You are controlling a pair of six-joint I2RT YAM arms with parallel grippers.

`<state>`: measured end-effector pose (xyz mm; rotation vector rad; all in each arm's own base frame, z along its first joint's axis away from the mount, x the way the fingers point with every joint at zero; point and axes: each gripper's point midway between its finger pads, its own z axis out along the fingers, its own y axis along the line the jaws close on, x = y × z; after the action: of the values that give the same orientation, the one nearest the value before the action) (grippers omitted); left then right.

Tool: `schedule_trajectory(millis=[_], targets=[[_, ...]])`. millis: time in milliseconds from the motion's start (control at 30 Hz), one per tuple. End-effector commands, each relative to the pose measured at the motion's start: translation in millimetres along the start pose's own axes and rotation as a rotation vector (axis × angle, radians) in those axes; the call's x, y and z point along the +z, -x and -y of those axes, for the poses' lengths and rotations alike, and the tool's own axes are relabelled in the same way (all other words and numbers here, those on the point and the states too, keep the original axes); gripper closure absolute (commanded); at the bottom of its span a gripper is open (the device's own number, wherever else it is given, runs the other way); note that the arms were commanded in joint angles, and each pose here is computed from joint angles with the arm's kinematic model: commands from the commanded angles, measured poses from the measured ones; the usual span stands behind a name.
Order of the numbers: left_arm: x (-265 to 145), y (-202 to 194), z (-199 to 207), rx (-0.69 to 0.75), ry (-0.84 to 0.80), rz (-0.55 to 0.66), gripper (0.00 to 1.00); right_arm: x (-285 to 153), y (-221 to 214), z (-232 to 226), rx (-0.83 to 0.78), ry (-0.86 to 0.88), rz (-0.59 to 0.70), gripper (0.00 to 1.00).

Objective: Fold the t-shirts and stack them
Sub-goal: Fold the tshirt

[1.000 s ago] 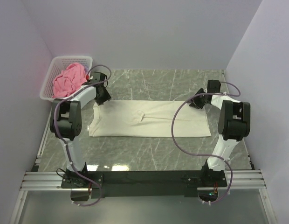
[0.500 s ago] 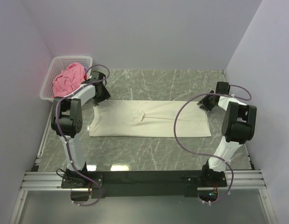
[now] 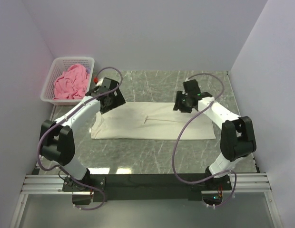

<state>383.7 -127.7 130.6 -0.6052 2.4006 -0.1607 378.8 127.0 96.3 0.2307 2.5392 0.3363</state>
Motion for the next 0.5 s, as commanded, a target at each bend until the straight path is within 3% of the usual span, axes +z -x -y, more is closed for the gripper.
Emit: schedule_trajectory(millis=[0, 167, 467], targets=[[8, -31, -6, -0.019, 0.030, -0.067, 0.06, -4, -10, -7, -0.163, -0.057, -0.021, 0.44], [25, -47, -3, -0.026, 0.045, -0.104, 0.08, 12, -15, -21, -0.242, -0.062, -0.051, 0.41], [62, -53, -1, 0.000, 0.115, -0.133, 0.10, 48, -44, -17, -0.296, -0.140, -0.161, 0.50]])
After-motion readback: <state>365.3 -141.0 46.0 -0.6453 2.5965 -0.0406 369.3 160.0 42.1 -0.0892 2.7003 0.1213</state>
